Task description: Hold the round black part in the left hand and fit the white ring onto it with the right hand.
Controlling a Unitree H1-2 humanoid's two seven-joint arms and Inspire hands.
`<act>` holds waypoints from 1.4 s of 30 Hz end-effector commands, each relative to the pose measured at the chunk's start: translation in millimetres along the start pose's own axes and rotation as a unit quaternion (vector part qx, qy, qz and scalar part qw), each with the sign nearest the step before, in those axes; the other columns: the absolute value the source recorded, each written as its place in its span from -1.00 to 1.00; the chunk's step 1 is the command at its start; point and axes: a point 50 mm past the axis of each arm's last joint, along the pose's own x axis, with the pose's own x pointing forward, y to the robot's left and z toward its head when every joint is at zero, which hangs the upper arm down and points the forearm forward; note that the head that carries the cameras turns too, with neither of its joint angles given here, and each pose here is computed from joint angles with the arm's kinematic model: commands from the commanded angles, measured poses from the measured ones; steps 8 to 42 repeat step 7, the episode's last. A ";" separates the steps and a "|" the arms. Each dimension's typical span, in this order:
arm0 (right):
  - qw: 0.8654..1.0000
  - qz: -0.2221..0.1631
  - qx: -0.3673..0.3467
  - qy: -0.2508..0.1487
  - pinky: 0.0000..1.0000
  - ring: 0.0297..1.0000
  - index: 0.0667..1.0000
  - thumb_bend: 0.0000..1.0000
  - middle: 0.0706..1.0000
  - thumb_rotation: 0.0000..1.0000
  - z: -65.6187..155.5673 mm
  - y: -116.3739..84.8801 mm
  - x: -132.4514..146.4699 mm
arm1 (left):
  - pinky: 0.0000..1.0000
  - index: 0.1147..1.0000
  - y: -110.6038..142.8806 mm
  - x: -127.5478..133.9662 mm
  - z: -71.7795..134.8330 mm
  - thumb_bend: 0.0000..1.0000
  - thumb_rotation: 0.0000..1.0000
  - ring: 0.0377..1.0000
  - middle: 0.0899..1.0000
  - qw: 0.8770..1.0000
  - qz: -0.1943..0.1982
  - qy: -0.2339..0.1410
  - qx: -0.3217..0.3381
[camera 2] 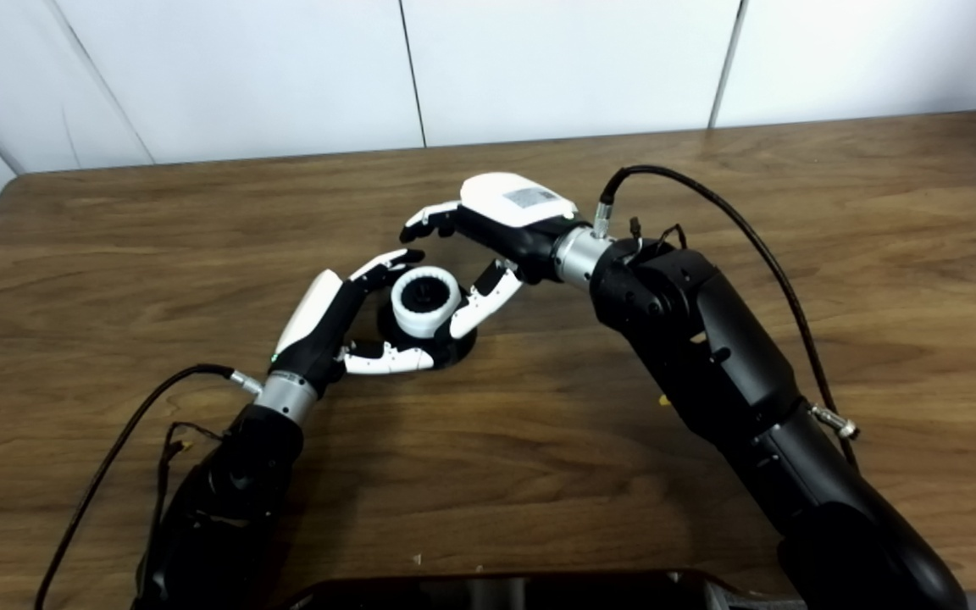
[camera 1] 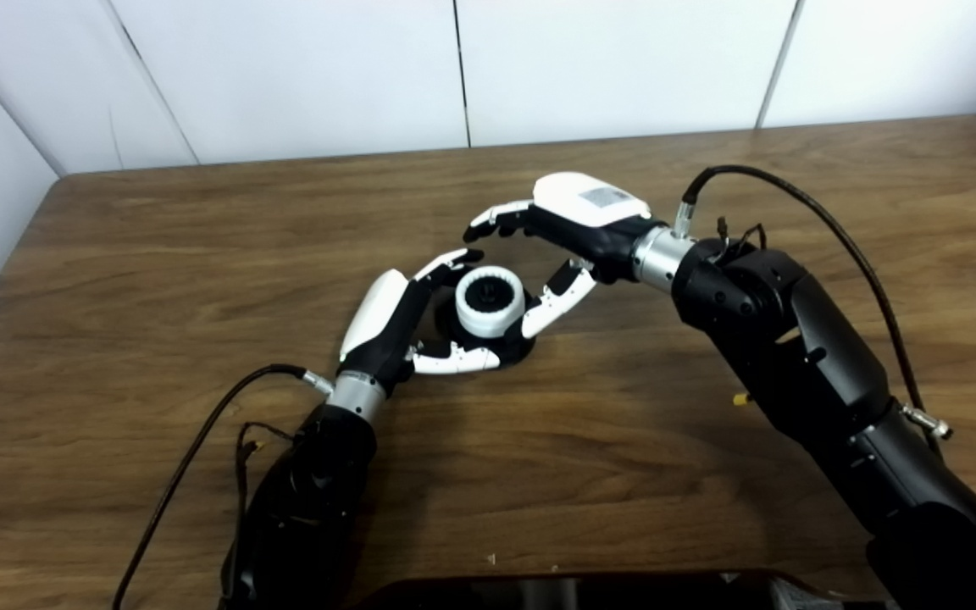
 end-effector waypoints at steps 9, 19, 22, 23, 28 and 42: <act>0.998 -0.053 0.012 -0.013 0.34 0.53 0.59 0.98 0.62 -0.10 -0.4 -19.5 -2.0 | 0.62 0.68 11.5 3.4 5.8 1.00 -0.23 0.64 0.60 1.000 0.026 -0.017 -0.004; 0.998 -0.053 0.012 -0.013 0.34 0.53 0.59 0.98 0.62 -0.10 -0.4 -19.5 -2.0 | 0.62 0.68 11.5 3.4 5.8 1.00 -0.23 0.64 0.60 1.000 0.026 -0.017 -0.004; 0.998 -0.053 0.012 -0.013 0.34 0.53 0.59 0.98 0.62 -0.10 -0.4 -19.5 -2.0 | 0.62 0.68 11.5 3.4 5.8 1.00 -0.23 0.64 0.60 1.000 0.026 -0.017 -0.004; 0.998 -0.053 0.012 -0.013 0.34 0.53 0.59 0.98 0.62 -0.10 -0.4 -19.5 -2.0 | 0.62 0.68 11.5 3.4 5.8 1.00 -0.23 0.64 0.60 1.000 0.026 -0.017 -0.004; 0.998 -0.053 0.012 -0.013 0.34 0.53 0.59 0.98 0.62 -0.10 -0.4 -19.5 -2.0 | 0.62 0.68 11.5 3.4 5.8 1.00 -0.23 0.64 0.60 1.000 0.026 -0.017 -0.004; 0.998 -0.053 0.012 -0.013 0.34 0.53 0.59 0.98 0.62 -0.10 -0.4 -19.5 -2.0 | 0.62 0.68 11.5 3.4 5.8 1.00 -0.23 0.64 0.60 1.000 0.026 -0.017 -0.004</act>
